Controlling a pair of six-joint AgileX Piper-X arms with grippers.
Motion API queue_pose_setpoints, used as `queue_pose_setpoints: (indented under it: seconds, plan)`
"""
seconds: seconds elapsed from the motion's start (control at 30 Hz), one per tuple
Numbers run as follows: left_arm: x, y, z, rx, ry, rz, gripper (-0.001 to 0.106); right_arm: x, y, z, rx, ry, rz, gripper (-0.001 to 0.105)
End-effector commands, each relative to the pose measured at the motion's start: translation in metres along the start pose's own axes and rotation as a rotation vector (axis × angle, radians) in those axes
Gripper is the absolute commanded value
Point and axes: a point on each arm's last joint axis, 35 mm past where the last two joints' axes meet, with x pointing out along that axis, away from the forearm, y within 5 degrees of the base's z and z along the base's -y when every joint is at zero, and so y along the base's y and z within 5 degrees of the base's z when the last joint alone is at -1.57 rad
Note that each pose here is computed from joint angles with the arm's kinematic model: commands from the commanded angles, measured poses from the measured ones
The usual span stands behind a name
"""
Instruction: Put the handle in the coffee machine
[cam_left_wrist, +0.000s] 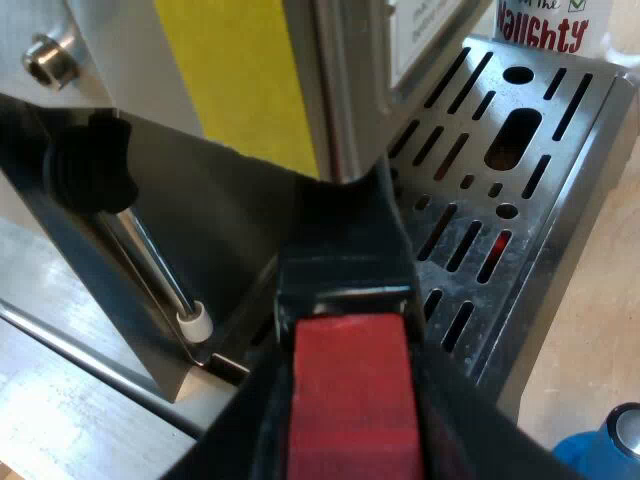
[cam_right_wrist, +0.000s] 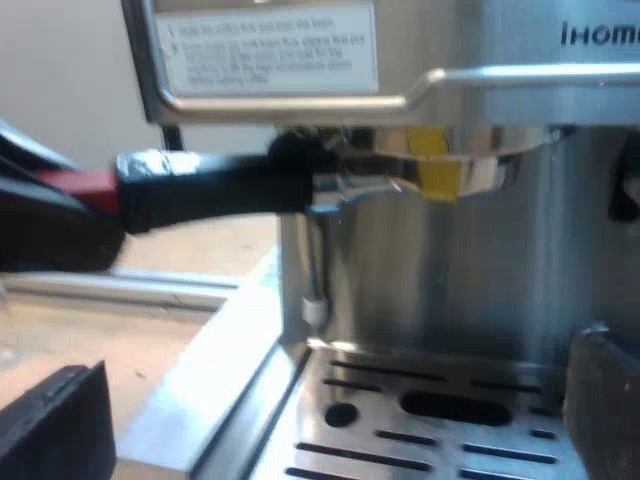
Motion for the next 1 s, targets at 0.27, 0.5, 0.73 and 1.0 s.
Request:
queue_pose_setpoints:
  seconds: [0.27,0.5,0.73,1.0]
  plan:
    - [-0.005,-0.003,0.018,0.09,-0.106,-0.067,0.0,0.04,-0.021,-0.015,-0.051,0.062,0.08,0.047]
    - [-0.005,-0.003,0.018,0.09,-0.106,-0.067,0.0,0.057,-0.017,-0.041,-0.04,0.111,0.148,0.045]
    - [-0.005,-0.003,0.018,0.09,-0.106,-0.067,0.0,0.063,-0.003,-0.069,-0.058,0.125,0.151,0.045]
    - [-0.005,-0.003,0.018,0.09,-0.106,-0.067,0.0,0.078,-0.004,-0.081,0.033,0.051,0.1,0.044]
